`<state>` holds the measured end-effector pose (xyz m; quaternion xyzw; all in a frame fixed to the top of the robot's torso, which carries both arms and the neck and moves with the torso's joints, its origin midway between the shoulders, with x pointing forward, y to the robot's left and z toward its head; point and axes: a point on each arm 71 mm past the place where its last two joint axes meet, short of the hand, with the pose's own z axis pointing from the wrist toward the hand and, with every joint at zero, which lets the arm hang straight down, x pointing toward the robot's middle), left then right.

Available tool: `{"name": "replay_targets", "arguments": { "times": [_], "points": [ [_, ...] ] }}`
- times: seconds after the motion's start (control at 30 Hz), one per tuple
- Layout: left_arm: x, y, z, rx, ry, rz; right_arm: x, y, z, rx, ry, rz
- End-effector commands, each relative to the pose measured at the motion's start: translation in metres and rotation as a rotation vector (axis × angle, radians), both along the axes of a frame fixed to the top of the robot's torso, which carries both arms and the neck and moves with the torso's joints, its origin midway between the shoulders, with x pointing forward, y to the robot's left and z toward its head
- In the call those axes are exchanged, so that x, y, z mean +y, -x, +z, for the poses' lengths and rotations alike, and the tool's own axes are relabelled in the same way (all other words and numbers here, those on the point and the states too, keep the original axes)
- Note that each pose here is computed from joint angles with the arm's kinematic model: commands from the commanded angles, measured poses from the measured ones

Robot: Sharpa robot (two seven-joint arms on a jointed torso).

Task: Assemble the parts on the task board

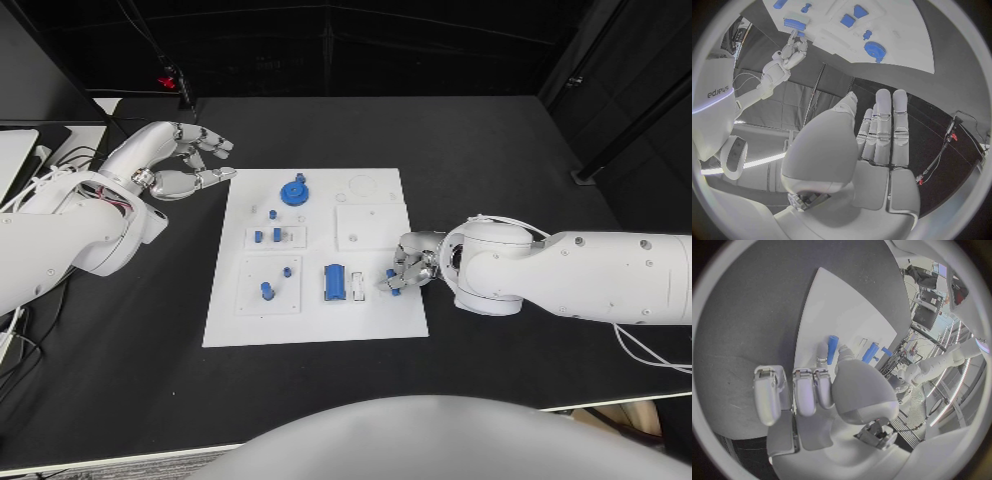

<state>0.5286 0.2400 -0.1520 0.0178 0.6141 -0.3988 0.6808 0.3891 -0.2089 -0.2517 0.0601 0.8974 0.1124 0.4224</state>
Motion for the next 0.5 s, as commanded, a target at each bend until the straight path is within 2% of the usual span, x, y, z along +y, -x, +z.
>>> {"name": "replay_targets", "arguments": {
  "times": [0.03,0.5],
  "points": [
    [-0.0004,-0.0003,0.0008,0.005,0.004,-0.001,-0.0034,0.0034,-0.0092,0.044,0.054,-0.031],
    [-0.0001,-0.0002,0.0006,0.008,0.003,-0.002,0.0005,0.0026,-0.0121,0.045,0.045,-0.018]
  ]
}}
